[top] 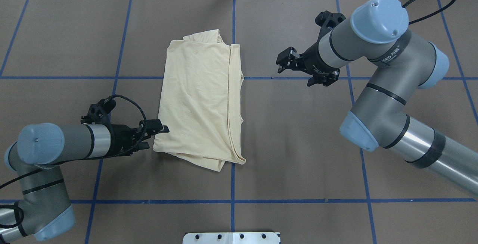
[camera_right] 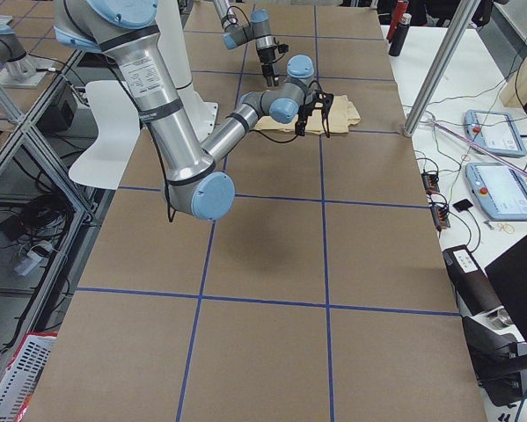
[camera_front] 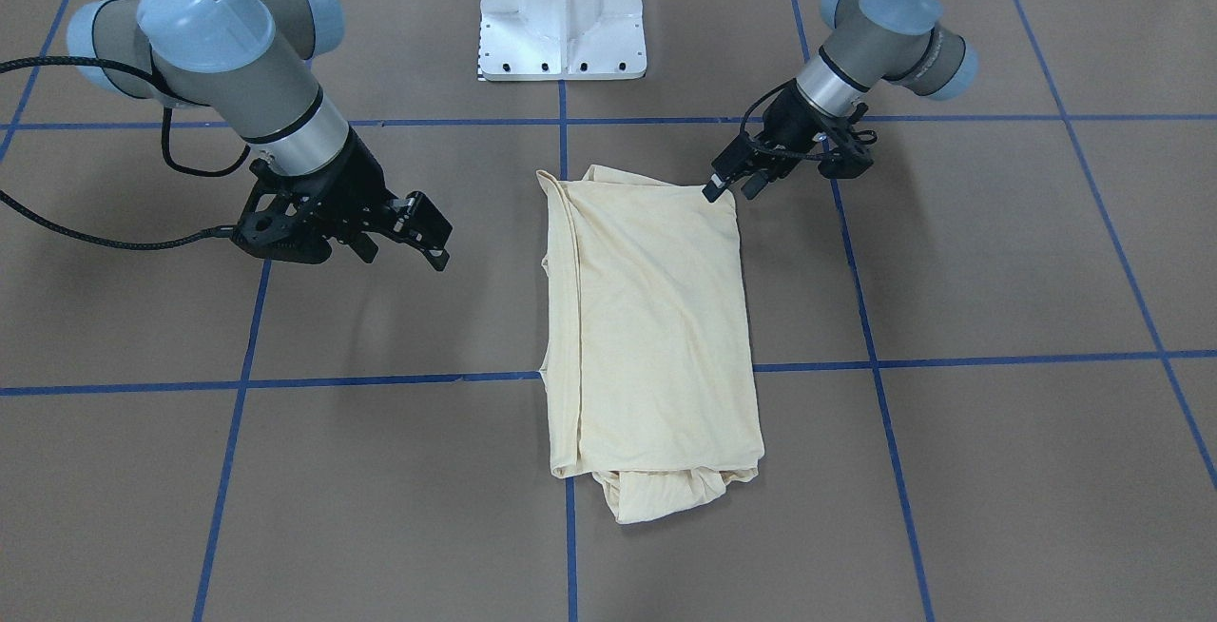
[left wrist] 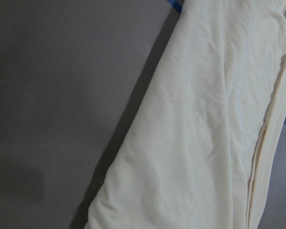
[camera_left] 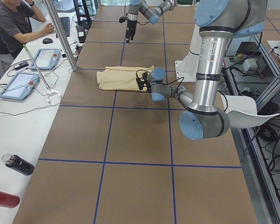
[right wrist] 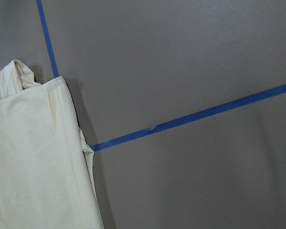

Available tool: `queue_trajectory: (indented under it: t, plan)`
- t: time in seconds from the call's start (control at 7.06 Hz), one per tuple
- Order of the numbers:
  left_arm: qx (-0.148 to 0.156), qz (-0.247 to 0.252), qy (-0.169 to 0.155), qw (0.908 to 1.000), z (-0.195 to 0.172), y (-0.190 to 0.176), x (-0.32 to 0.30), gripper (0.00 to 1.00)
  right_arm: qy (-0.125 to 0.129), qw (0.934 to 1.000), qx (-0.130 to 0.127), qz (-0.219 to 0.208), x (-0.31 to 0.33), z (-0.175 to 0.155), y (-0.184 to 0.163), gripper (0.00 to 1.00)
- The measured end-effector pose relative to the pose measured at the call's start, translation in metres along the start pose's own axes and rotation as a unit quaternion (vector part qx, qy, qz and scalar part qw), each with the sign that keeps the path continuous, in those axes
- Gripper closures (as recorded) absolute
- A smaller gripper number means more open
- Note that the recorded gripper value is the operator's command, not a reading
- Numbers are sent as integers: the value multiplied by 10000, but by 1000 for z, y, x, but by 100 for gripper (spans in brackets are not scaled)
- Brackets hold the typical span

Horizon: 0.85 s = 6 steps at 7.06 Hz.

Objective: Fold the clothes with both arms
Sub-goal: 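Lower the left gripper to the shirt's near side edge and grasp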

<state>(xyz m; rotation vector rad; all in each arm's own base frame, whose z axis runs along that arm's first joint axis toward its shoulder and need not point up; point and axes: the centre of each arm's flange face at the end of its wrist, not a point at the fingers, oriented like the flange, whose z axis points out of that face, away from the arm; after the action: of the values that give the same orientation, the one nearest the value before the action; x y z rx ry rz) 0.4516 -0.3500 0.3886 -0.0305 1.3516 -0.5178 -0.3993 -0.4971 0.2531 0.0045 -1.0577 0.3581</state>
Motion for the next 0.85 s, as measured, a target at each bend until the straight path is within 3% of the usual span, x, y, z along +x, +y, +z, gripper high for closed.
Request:
queue_trajectory:
  t: [0.57, 0.85]
  plan:
    - [67, -3, -293, 9995, 14, 0, 1, 2, 23, 10000, -1, 13, 2, 2, -1, 0]
    - [31, 24, -365, 9993, 17, 5, -3, 9, 28, 10000, 0, 16, 2, 2, -1, 0]
